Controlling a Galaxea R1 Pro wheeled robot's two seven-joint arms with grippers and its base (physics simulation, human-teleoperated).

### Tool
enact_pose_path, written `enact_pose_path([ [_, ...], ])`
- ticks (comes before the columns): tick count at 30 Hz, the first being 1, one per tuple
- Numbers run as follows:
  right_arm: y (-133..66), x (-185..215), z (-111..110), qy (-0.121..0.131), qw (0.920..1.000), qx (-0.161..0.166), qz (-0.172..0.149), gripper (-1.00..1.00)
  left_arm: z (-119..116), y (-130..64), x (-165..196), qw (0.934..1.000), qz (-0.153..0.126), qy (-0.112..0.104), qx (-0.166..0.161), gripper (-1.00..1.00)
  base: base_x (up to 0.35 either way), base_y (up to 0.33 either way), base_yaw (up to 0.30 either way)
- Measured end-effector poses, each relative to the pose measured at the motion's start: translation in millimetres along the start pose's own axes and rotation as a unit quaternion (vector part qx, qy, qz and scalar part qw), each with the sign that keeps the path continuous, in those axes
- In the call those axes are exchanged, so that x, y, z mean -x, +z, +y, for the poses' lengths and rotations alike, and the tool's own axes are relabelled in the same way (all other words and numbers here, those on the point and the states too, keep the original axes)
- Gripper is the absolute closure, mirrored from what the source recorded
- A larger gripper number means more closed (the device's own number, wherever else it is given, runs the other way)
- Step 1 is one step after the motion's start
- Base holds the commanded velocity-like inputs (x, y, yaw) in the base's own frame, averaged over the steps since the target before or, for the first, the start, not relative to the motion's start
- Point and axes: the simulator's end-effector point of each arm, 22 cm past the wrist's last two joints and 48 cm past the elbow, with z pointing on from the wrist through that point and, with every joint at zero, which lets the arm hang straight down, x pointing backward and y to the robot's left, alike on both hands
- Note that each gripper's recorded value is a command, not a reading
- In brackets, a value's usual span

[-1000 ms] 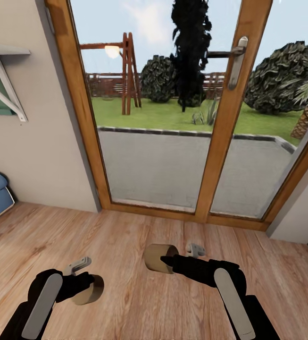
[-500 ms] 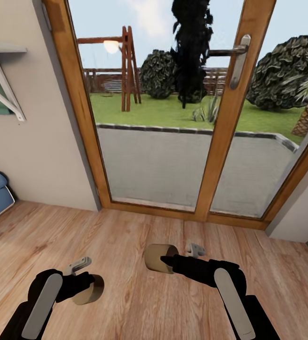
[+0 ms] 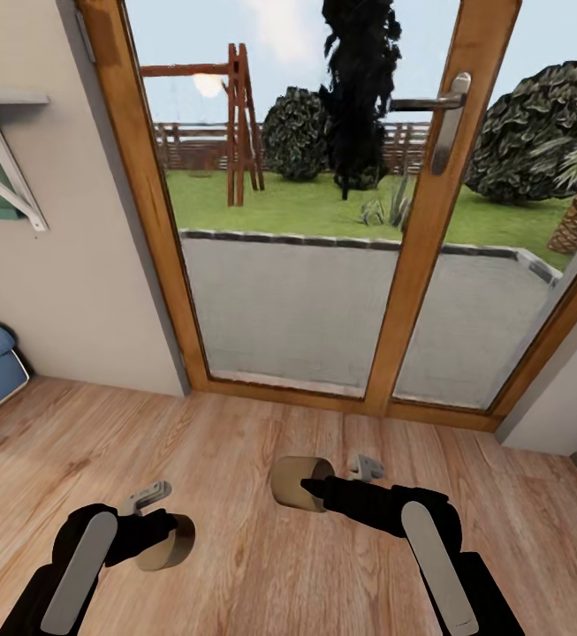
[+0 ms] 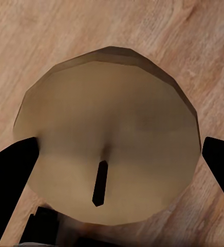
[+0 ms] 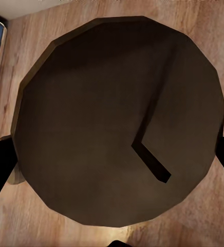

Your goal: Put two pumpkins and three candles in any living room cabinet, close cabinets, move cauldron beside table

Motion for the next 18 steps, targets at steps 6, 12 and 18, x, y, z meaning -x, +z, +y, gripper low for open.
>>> enact_pose_path([
  [6,-8.3,8,8,-0.001,1.0000,0.000,-0.002,1.00,-2,-10.7,4,1.0000,0.002,0.000,0.001,1.00,0.000,0.000,-0.162],
  [12,-17.0,18,10,-0.001,0.9999,-0.010,-0.007,1.00,8,-9.0,-8,0.9994,0.028,-0.004,0.018,1.00,0.000,0.000,-0.212],
  [18,-25.3,26,-10,0.021,0.9992,-0.032,-0.013,1.00,18,-6.8,-9,0.9984,0.047,-0.006,0.032,1.00,0.000,0.000,-0.232],
])
